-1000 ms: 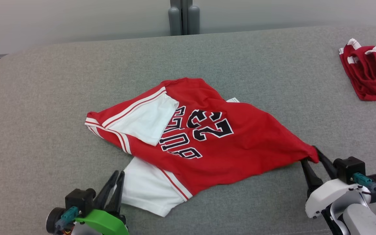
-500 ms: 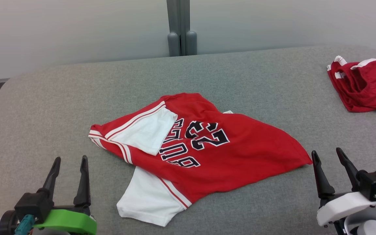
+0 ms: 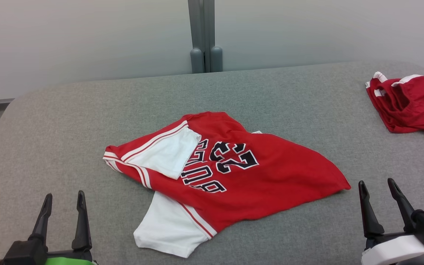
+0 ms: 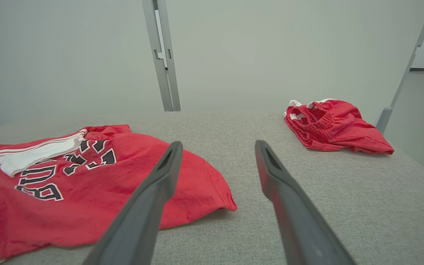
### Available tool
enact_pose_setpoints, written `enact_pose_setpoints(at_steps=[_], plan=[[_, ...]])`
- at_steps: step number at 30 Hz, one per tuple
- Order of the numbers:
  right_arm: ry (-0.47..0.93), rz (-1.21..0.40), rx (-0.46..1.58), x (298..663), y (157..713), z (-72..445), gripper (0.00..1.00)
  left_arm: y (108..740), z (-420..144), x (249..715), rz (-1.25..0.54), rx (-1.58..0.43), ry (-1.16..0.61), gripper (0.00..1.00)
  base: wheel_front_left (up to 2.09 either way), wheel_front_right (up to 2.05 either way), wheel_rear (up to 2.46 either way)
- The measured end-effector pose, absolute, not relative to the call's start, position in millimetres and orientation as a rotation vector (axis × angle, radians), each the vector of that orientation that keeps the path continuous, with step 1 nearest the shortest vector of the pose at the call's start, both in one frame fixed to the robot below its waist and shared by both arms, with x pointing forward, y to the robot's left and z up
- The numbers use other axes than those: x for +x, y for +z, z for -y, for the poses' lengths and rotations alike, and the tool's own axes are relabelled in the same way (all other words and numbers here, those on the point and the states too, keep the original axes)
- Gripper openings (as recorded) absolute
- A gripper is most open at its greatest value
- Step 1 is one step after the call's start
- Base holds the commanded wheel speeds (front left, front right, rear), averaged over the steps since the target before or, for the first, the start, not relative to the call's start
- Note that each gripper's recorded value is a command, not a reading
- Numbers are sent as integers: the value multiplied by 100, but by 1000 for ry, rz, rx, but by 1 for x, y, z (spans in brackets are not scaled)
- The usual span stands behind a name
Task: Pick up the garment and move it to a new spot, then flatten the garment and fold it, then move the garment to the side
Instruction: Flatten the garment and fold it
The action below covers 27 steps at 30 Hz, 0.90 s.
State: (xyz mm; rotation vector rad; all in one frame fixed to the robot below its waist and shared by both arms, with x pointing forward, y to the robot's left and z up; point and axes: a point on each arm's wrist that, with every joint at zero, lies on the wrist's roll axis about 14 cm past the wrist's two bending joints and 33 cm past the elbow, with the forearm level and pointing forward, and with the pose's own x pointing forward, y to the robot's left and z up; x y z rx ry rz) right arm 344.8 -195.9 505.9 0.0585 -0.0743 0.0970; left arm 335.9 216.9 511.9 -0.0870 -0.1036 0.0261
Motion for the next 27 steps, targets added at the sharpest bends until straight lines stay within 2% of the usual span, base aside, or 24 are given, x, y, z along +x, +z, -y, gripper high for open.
enact_pose_setpoints(at_steps=[14,27], plan=[[119,68,52,345,504,188,100,507,-214,332,89,-81,13,100,0,0,0],[147,-97,-17,362,456,199,100,428,-158,332,-180,-95,-178,100,0,0,0]])
